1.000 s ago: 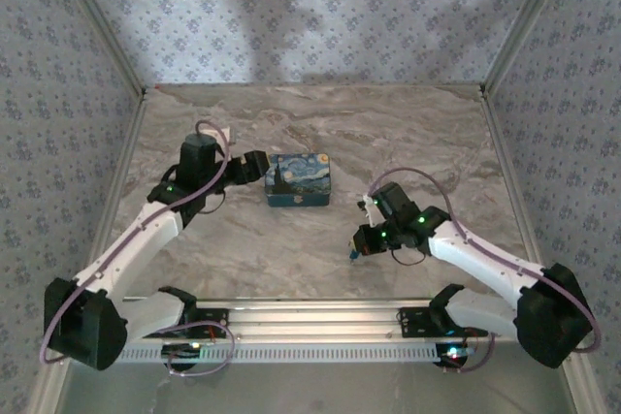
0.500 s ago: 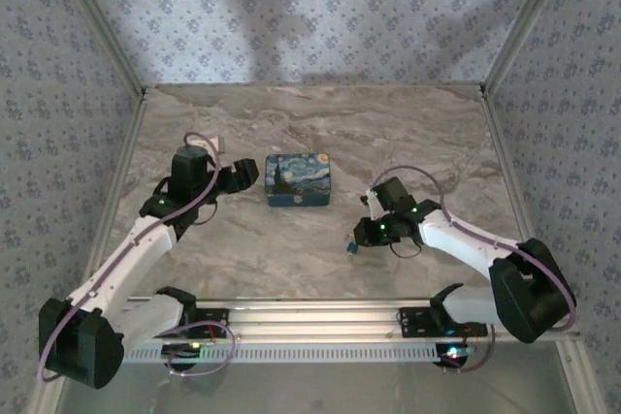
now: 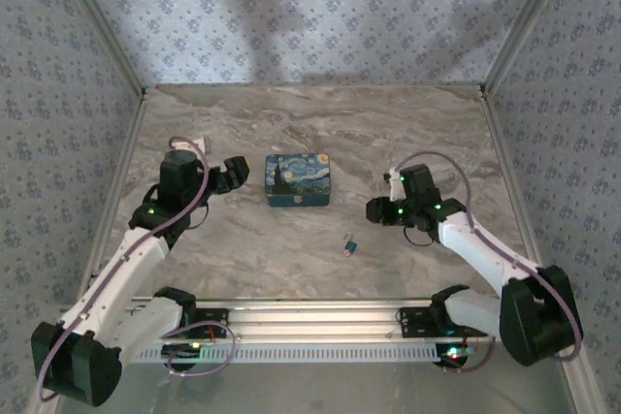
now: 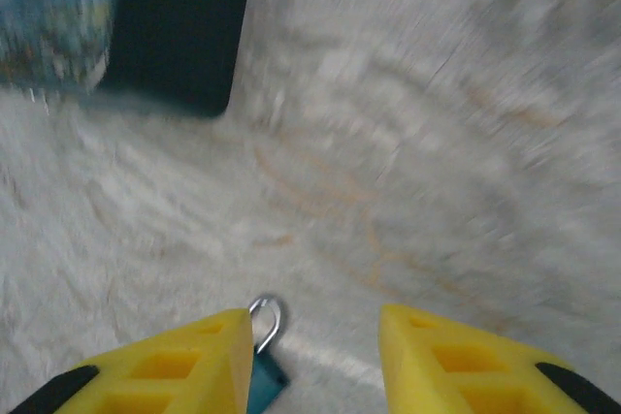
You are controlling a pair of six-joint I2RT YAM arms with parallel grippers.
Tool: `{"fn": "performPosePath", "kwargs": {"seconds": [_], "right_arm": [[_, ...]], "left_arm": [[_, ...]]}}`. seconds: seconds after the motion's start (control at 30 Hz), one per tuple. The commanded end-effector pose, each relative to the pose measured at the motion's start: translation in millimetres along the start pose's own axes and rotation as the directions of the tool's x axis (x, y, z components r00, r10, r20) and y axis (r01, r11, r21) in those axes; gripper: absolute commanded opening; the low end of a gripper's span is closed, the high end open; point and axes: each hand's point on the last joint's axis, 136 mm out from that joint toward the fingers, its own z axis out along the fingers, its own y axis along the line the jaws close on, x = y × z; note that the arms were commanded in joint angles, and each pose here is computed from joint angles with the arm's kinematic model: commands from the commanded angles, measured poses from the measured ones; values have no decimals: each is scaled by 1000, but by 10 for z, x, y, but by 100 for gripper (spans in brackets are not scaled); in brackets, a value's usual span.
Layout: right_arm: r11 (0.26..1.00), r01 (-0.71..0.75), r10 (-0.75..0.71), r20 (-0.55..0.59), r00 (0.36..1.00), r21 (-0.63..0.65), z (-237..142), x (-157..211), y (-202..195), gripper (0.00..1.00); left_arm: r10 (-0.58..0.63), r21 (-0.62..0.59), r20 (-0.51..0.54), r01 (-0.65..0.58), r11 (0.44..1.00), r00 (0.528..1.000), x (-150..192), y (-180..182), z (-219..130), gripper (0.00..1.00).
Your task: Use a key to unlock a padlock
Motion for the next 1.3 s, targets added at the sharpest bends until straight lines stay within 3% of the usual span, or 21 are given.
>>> {"fn": "performPosePath", "kwargs": {"seconds": [0.0, 0.23, 0.43, 0.63, 0.97, 1.17, 1.27], "right_arm": [[993, 3, -24, 181, 983, 114, -271, -416, -235, 46], [933, -120, -38, 426, 904, 339, -750, -768, -953, 63], [837, -153, -153, 494, 856, 525, -890, -731, -1483, 100], [838, -133, -205, 532, 821, 529, -692, -717, -1687, 100], [869, -17, -318, 583, 747, 495, -456, -1041, -1640, 100], [887, 2, -305, 584, 753, 461, -187, -992, -1758, 100], [888, 4, -284, 540, 793, 460, -126, -1018, -1791, 100]], "left_arm": [[41, -152, 102, -25, 988, 994, -132, 340, -99, 97], [127, -325, 236, -45, 945, 963, -230, 884, -161, 98], [166, -408, 253, -50, 912, 953, -147, 1227, -101, 98], [261, -495, 176, -144, 857, 949, 79, 1503, 56, 98], [330, -378, 164, -250, 891, 930, 187, 1532, 499, 98], [397, -280, 173, -341, 897, 901, 106, 1394, 730, 98], [407, -252, 175, -358, 899, 897, 122, 1423, 820, 98]]}}
